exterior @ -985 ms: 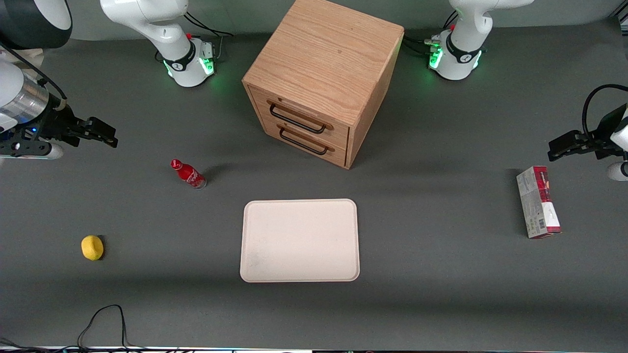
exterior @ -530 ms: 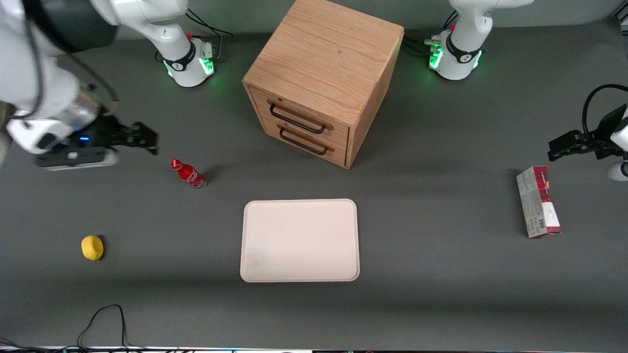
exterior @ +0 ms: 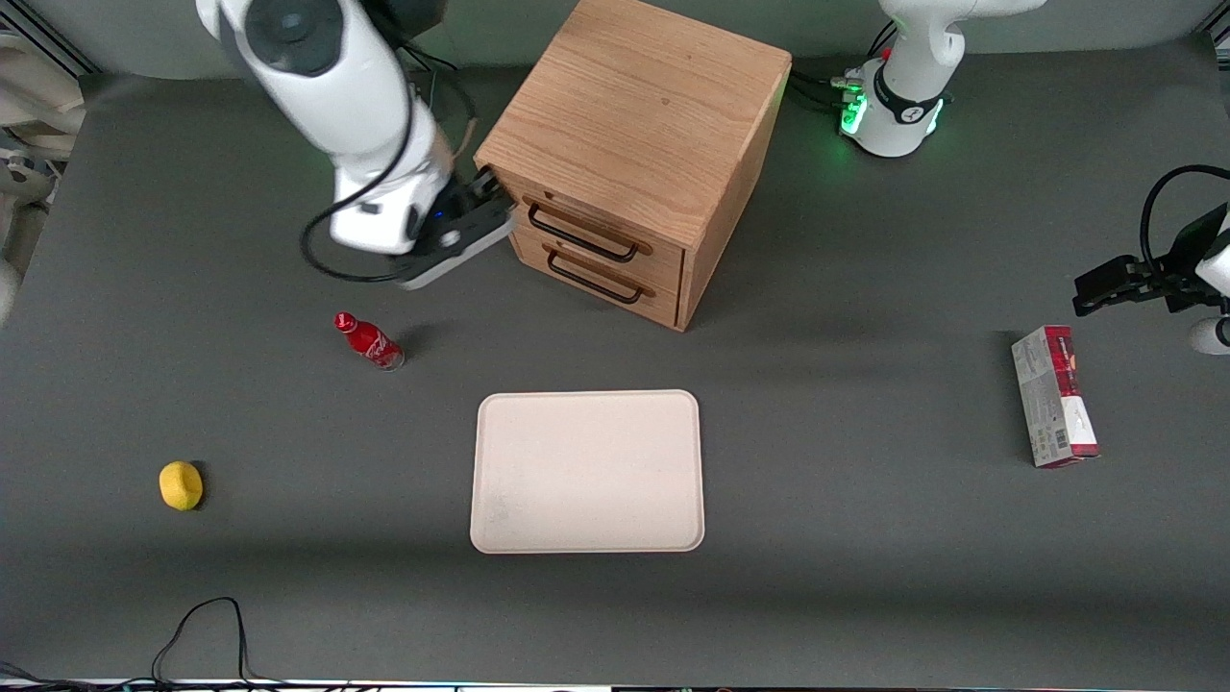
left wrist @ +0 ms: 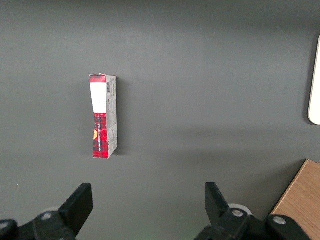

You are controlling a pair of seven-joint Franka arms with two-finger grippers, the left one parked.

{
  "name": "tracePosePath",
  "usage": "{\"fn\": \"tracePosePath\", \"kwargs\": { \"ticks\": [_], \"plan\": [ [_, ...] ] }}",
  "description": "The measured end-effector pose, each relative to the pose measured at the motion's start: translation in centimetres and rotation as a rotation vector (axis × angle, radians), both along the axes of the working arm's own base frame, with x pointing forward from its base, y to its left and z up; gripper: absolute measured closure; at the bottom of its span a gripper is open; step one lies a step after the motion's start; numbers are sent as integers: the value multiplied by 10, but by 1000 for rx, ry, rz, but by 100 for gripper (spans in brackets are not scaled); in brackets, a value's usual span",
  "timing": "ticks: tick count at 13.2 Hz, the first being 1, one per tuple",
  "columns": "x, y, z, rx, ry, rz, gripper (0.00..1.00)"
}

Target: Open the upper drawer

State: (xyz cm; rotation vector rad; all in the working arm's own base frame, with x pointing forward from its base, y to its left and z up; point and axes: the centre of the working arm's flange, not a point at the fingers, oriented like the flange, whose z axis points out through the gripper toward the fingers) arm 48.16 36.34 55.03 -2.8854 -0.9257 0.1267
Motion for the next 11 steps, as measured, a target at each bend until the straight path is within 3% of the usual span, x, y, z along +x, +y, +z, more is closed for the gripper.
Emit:
{"fn": "tracePosePath", "kwargs": {
  "ticks": [2, 5, 11],
  "plan": [
    [-10, 20, -11, 85, 75, 113, 0],
    [-5, 24, -36, 133, 129, 237, 0],
    [2, 35, -96, 176, 155, 337, 0]
  ]
}}
